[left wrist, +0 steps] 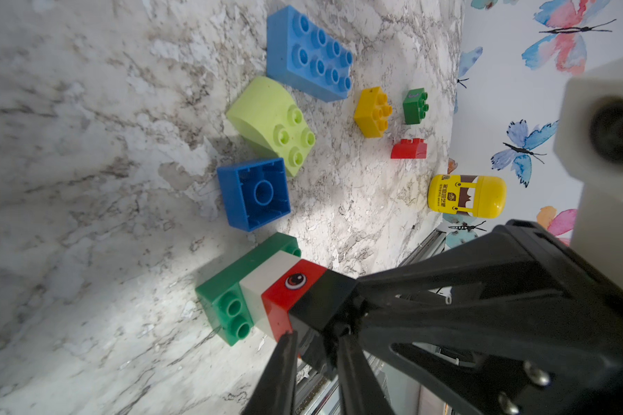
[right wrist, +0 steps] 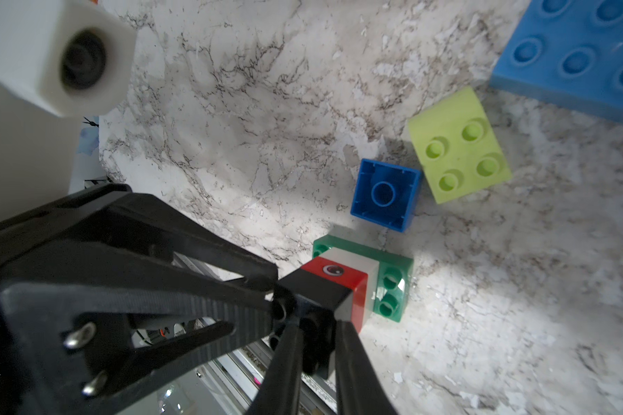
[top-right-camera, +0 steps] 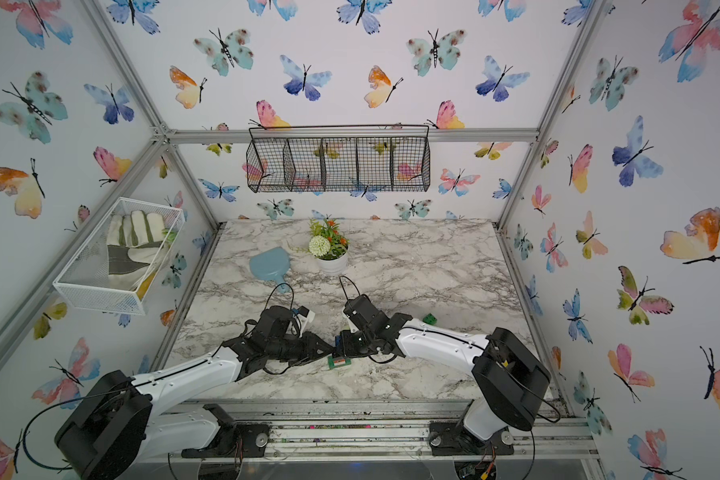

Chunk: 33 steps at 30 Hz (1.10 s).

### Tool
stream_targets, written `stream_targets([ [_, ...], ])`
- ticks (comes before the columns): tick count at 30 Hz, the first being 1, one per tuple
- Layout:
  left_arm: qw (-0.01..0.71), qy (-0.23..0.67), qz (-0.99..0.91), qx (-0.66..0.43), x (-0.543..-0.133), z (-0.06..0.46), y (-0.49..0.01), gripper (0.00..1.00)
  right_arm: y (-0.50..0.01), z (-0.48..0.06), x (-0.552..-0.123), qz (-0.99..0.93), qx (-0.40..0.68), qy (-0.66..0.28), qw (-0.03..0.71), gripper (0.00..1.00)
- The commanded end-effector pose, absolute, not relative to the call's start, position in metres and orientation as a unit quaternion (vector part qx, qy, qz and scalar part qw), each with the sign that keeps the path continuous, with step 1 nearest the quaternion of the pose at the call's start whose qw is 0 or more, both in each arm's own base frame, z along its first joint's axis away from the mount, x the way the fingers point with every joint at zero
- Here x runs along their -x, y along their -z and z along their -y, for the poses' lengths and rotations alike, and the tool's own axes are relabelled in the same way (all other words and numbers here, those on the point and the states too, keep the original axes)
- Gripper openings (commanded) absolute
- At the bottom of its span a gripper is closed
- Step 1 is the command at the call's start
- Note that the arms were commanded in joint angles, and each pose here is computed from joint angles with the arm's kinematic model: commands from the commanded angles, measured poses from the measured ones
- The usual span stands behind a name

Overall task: Assemble the number 1 with lego
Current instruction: Assemble the lego brick with the lego brick, then pick up the lego brick from the center of the board.

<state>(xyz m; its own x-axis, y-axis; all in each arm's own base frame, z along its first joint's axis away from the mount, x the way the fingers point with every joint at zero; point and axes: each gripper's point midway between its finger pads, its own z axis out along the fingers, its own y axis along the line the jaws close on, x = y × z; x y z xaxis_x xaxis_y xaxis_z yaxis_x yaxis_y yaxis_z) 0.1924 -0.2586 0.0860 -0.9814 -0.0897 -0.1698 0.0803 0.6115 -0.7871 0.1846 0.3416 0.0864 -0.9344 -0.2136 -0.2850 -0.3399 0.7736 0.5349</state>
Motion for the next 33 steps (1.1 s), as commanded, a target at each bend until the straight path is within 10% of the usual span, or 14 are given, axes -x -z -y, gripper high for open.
stream_targets([
  [1,0.061,0.408,-0.911,0.007,-0.178,0.249,-0.06,0.24,-0.054,-0.324,-0.173,-0.955,0.146,-0.25,0.065,0.18],
  [15,0.184,0.418,-0.888,-0.048,-0.215,0.258,-0.132,0.58,-0.151,-0.341,-0.205,-0.917,0.152,-0.317,0.19,0.48],
  [25,0.315,0.363,-0.877,0.024,-0.24,0.215,-0.161,0.62,-0.149,-0.297,-0.254,-0.864,0.366,-0.134,0.317,0.54],
  [33,0.349,0.333,-0.871,0.095,-0.238,0.18,-0.155,0.64,-0.109,-0.3,-0.258,-0.831,0.491,-0.084,0.248,0.57],
])
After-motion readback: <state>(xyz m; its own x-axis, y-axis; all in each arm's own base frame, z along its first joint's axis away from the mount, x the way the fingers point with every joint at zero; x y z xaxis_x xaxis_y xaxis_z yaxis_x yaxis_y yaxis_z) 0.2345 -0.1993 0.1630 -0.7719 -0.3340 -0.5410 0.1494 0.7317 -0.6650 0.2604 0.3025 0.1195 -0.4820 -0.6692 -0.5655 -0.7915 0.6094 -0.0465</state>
